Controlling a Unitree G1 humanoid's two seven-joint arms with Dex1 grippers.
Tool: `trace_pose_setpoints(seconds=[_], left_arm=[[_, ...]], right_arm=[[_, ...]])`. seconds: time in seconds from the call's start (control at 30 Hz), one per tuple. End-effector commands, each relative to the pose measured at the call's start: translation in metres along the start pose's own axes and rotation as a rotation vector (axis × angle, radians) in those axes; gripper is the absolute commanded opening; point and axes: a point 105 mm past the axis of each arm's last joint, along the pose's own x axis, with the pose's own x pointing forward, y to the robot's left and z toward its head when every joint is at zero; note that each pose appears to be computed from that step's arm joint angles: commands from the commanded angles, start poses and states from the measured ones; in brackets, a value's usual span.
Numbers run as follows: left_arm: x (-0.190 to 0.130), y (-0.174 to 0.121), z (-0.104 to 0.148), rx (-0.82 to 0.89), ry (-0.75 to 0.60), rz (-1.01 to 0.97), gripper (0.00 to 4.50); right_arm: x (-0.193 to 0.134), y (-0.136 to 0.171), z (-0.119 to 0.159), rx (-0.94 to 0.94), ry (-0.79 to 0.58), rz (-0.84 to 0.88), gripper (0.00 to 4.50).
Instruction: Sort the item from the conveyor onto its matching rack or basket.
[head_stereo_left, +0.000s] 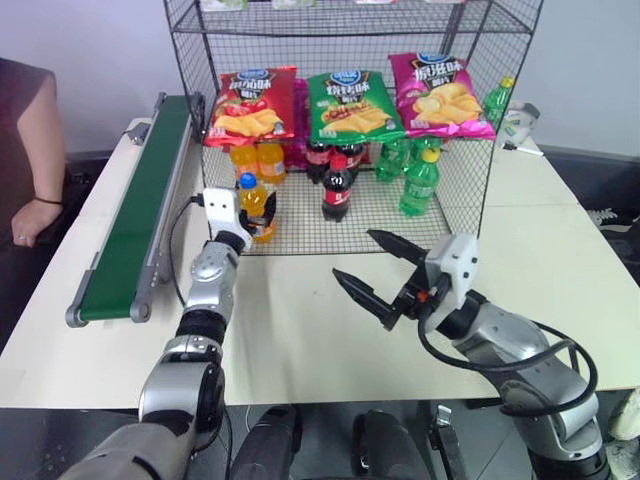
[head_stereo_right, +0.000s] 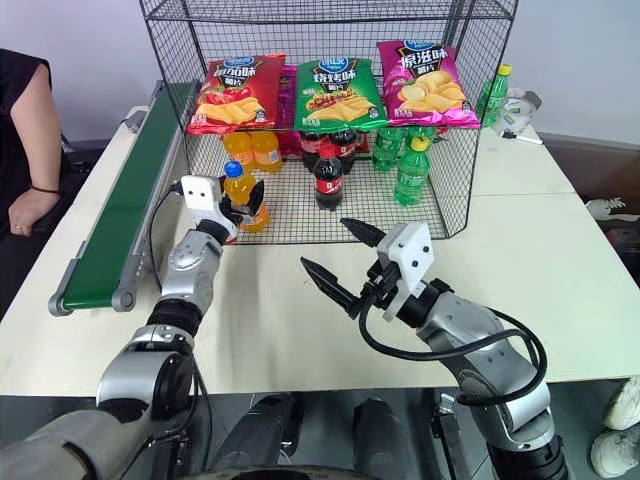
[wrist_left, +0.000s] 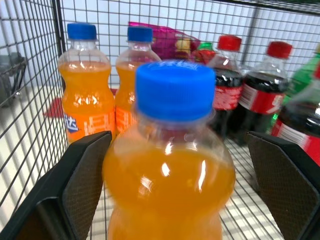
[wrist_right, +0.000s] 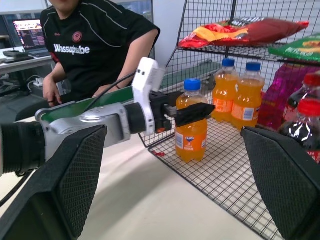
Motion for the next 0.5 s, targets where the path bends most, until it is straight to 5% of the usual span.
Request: trace_pose_setpoints(seconds=[0.03,0.5], left_arm=[[-0.002,0.0,0.023,0.033,-0.05,-0.012,4.45],[-0.071,0.01,0.058,0.094,0.094,-0.237,4.45]], right_arm=[[0.0,0.0,0.011,-0.014,-0.033,0.007,4.5],[-0.003,0.005,0.01,-0.01,-0.017,0.016,4.5]])
